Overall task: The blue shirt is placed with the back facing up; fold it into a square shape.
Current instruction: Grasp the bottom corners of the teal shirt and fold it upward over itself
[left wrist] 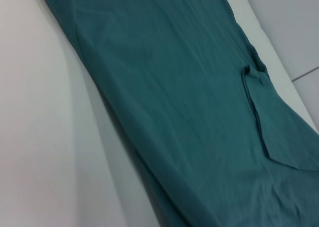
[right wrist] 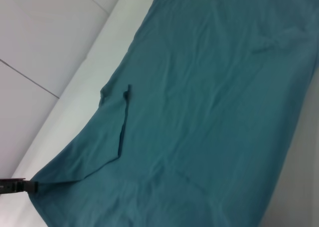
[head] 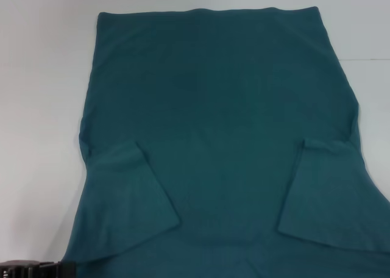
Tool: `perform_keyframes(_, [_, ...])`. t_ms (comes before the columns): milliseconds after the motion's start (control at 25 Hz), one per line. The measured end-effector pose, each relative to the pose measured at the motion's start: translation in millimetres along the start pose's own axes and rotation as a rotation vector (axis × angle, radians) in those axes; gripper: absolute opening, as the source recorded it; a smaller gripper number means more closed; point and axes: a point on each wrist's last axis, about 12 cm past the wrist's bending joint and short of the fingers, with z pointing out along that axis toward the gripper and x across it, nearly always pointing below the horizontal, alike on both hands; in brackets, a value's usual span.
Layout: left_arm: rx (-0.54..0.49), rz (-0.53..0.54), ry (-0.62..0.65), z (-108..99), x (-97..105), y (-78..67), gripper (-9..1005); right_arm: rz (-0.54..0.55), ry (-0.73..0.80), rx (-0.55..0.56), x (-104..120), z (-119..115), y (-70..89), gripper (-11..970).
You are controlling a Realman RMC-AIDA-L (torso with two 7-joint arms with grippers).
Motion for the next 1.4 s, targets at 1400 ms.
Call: perform_keyframes(1400, [-0.214,0.182,-0.535,85,-206,-16.2,17,-0.198,-0.395,0.327,-180,106,-21.1,42])
